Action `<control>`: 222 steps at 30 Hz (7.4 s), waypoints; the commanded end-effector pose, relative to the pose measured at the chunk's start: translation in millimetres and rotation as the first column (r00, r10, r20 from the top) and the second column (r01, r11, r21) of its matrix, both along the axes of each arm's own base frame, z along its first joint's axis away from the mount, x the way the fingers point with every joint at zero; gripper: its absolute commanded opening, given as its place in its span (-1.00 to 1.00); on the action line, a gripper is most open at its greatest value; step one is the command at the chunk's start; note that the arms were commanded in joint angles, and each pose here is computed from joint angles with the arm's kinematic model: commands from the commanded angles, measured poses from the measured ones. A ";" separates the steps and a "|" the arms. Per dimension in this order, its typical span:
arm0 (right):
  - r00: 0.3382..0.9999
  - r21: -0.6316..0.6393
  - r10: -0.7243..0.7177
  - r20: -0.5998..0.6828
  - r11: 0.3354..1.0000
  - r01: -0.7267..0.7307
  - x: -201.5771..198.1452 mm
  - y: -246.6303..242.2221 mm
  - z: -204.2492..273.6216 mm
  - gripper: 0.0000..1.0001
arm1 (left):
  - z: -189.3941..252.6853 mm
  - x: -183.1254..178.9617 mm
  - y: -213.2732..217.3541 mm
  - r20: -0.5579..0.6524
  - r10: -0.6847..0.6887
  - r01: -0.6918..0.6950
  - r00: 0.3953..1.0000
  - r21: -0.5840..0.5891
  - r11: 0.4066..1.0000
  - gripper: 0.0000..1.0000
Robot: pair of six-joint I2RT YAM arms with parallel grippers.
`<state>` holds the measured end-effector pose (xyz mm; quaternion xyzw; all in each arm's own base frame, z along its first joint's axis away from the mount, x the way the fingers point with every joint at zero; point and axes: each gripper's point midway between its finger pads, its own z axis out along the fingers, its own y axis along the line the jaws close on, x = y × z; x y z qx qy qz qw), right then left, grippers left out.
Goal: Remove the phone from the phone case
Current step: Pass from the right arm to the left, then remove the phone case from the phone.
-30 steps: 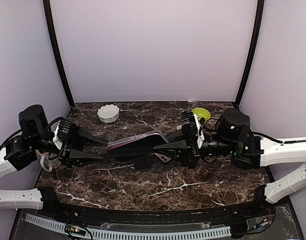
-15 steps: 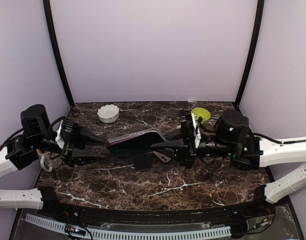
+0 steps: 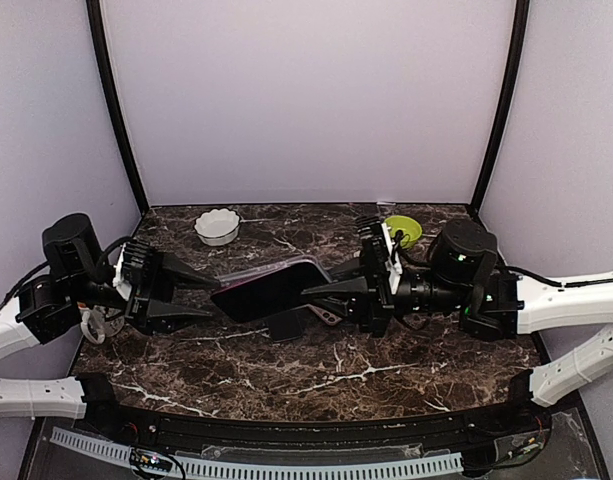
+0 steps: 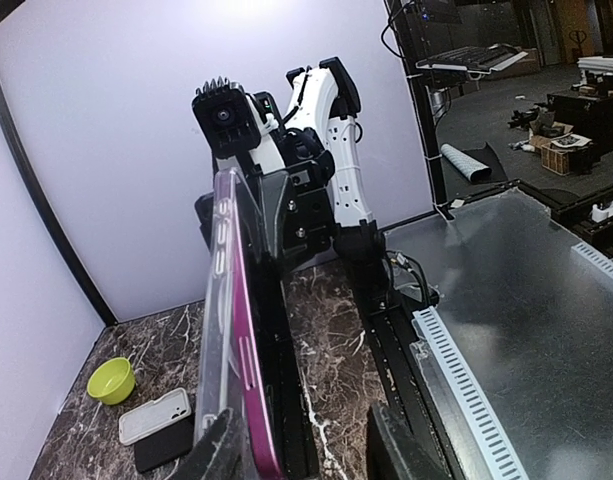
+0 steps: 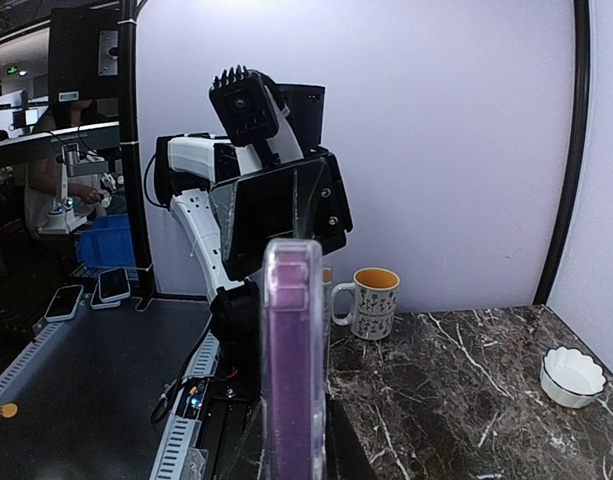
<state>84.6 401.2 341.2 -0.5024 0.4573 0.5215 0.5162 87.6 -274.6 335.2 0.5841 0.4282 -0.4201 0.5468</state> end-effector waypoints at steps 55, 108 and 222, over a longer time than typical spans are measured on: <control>0.975 0.129 -0.033 0.219 0.992 0.004 -10.1 1.8 48.9 -1.00 | 17.7 -13.0 15.5 0.067 0.006 -0.002 0.998 -0.060 0.998 -0.29; 0.983 0.224 0.034 0.179 0.972 -0.074 -26.6 0.7 75.6 -1.00 | -4.5 5.4 1.2 0.028 0.036 -0.036 0.999 -0.011 0.999 -0.11; 0.913 -0.616 -0.381 0.145 0.688 0.385 82.5 81.3 -137.8 -0.37 | -102.9 69.7 -16.3 0.456 0.076 -0.225 0.887 0.280 0.933 -1.00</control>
